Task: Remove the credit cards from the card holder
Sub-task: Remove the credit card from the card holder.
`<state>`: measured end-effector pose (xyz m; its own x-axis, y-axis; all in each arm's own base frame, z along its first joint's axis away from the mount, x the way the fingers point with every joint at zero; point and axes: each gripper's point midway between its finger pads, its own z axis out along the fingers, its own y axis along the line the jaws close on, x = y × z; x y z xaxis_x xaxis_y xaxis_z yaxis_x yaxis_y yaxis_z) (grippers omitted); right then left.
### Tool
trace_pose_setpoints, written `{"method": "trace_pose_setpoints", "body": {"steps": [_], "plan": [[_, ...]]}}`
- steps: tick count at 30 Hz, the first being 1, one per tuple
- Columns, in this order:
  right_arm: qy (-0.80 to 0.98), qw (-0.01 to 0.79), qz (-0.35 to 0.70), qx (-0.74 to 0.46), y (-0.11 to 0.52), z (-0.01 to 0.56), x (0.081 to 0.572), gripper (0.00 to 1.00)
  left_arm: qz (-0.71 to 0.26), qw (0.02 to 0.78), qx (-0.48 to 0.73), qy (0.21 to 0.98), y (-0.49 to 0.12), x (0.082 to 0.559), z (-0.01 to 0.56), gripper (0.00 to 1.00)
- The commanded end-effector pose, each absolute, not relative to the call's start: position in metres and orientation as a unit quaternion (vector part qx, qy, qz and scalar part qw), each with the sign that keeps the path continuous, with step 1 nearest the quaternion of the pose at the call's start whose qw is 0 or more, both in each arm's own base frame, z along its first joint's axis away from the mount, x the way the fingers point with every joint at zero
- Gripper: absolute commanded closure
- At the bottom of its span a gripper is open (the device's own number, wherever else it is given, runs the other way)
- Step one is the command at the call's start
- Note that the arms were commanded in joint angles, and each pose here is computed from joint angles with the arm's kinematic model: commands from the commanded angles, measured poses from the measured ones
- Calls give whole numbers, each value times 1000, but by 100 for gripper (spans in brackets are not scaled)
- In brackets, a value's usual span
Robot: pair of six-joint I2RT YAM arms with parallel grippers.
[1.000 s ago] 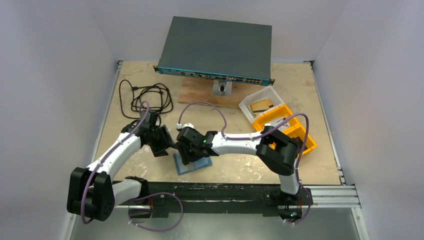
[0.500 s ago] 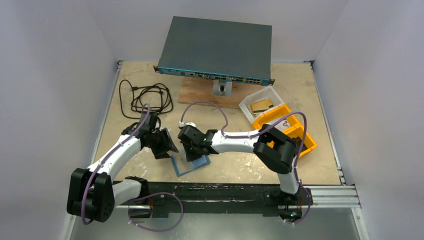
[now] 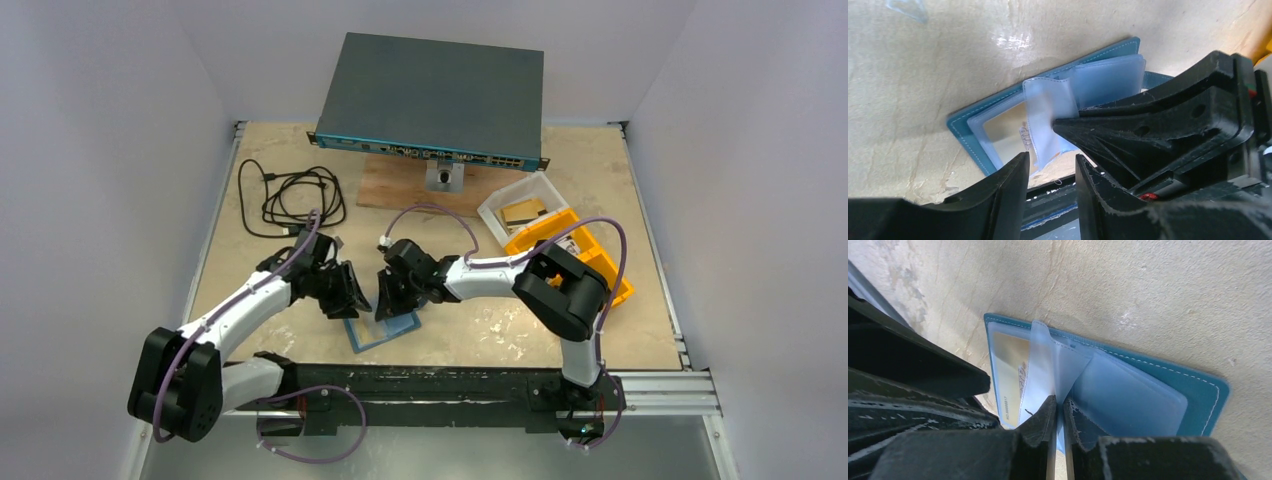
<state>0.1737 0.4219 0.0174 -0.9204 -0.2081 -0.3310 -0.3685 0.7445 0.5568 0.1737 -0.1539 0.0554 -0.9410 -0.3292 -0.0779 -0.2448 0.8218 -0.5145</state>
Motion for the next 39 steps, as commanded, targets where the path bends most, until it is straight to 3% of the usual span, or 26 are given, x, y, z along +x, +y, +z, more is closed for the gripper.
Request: {"method": "trace_pose_setpoints", "body": {"steps": [1,15,18,23,35,39], "plan": [[941,79,299,-140,396,-21,160,94,-258,75,-149,952,-164,174,48,63],[936,67,329,-107,389,-22,164,94,-231,42,-171,957,-163,162,17,74],[933,73,335,-108,393,-15,166,94,-232,36,-175,956,-164,161,13,81],[925,94,352,-110,401,9,175,90,-230,42,-178,956,-164,163,15,99],[906,150,382,-108,405,80,195,59,-252,85,-148,952,-168,176,52,100],[908,180,367,-88,389,97,207,58,-280,104,-124,946,-178,182,68,100]]}}
